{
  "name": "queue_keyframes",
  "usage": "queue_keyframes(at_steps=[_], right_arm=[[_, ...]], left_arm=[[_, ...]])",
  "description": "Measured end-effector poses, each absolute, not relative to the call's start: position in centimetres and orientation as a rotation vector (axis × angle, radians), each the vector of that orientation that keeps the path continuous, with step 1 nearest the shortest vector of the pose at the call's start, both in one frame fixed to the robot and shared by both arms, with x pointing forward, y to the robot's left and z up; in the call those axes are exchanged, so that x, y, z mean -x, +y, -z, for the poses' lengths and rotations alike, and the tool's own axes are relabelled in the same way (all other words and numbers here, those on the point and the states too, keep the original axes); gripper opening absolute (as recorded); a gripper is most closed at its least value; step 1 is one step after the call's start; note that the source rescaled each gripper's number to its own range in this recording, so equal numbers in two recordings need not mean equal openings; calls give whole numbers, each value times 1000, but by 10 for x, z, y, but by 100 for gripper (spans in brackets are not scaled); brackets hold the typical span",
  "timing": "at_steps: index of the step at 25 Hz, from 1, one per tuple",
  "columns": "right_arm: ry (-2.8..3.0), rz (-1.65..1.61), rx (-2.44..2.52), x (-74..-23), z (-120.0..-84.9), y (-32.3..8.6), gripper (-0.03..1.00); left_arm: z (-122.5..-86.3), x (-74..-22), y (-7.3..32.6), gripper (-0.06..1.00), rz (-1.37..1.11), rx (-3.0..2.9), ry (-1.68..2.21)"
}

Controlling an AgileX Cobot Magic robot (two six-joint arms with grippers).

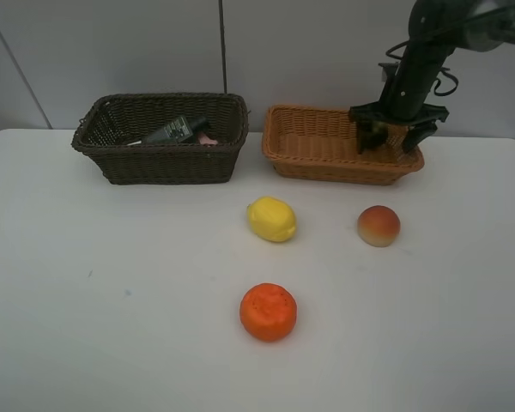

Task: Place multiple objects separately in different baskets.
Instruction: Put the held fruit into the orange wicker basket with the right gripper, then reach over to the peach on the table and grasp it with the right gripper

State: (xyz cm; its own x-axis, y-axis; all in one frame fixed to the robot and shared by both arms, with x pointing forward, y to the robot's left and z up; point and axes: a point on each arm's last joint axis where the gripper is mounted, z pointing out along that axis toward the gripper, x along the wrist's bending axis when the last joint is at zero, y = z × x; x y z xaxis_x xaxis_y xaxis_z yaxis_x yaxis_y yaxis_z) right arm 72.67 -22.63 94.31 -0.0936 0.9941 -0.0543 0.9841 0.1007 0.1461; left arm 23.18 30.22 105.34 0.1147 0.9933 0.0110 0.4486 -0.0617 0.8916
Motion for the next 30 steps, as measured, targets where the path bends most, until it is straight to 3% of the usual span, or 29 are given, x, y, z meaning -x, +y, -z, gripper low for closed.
queue_keyframes(at_steps=[8,11,21,30], right_arm=[[2207,-241,-1999,-692,-1009,-216,95],[2239,-193,-2021,-662,-1016,-218,95],[2388,-80,-2056,-598,-941,-210,95],[2405,-89,-1972,-601,-926,-213,95]], left_arm=[[-1053,-232,302,100,-895,-1624,1437],[-1053,-232,302,100,-895,-1624,1437],[-1053,-232,302,100,-895,-1624,1437],[-1053,-232,302,100,-895,-1624,1437]])
